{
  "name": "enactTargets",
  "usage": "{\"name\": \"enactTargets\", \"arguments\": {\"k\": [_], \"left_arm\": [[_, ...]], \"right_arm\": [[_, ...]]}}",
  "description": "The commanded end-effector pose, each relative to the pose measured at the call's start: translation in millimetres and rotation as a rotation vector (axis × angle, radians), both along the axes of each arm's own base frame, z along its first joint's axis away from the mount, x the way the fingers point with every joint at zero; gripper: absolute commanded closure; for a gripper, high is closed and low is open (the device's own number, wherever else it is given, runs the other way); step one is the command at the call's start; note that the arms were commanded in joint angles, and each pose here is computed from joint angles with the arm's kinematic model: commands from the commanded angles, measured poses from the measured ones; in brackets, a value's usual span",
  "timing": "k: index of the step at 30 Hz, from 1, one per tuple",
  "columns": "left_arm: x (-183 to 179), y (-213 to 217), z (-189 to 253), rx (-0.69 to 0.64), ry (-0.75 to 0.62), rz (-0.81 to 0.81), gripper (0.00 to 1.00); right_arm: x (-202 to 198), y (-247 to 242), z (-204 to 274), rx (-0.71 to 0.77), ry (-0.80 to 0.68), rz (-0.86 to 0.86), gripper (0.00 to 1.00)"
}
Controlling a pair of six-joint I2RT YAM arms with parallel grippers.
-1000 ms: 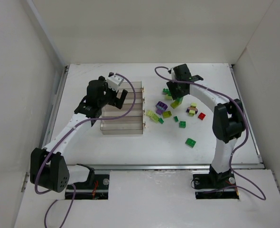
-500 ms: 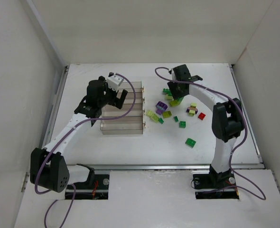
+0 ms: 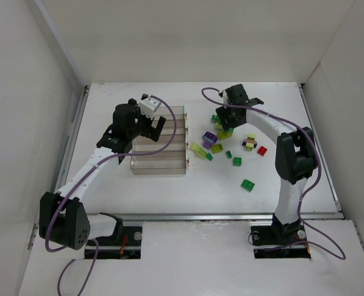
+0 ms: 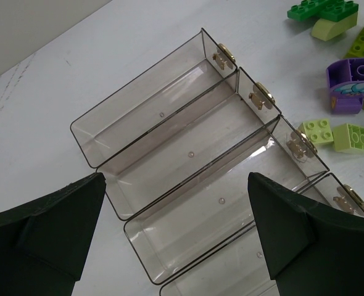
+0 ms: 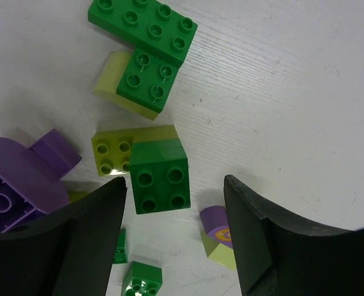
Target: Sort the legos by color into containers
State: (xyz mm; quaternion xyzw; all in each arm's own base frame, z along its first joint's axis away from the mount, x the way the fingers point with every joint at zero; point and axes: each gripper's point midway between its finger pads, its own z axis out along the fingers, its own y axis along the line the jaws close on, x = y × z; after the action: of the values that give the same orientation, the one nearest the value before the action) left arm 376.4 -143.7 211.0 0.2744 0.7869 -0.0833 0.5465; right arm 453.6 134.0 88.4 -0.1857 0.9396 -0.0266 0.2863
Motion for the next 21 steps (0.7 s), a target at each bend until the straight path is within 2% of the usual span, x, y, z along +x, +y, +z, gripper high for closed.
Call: {"name": "enactTargets", "arguments": {"k": [1,9,13,16,17,20,21], "left_arm": [[2,-4,16,-0.017,-0.046,-0.020,0.01],[3,-4,13,-0.006,-0.042,-0.023,0.01],[3,-4,13,-0.006,-0.042,-0.023,0.01],[2,-4,8,-0.003,-0.033,-0.023,0.01],[2,-4,8,-0.003,-0.033,-0.023,0.01],[2,-4,8,-0.003,-0.033,-0.023,0.01],[2,-4,8,-0.003,-0.033,-0.023,0.01]], "right_arm": [[6,9,38,0.074,-0.087,0.005,0.30],[11,17,18,0.086,-0.039,0.023,0.36],[13,18,18,0.091,-0.035,0.016,0.44],[13,18,18,0.091,-0.035,0.016,0.58],[15,19,22,0.094,-0.045,0.016,0.69],[16,20,26,0.100,-0.047,0.009,0.86],[14,19,24,0.097,-0.037,0.008,0.98]]}}
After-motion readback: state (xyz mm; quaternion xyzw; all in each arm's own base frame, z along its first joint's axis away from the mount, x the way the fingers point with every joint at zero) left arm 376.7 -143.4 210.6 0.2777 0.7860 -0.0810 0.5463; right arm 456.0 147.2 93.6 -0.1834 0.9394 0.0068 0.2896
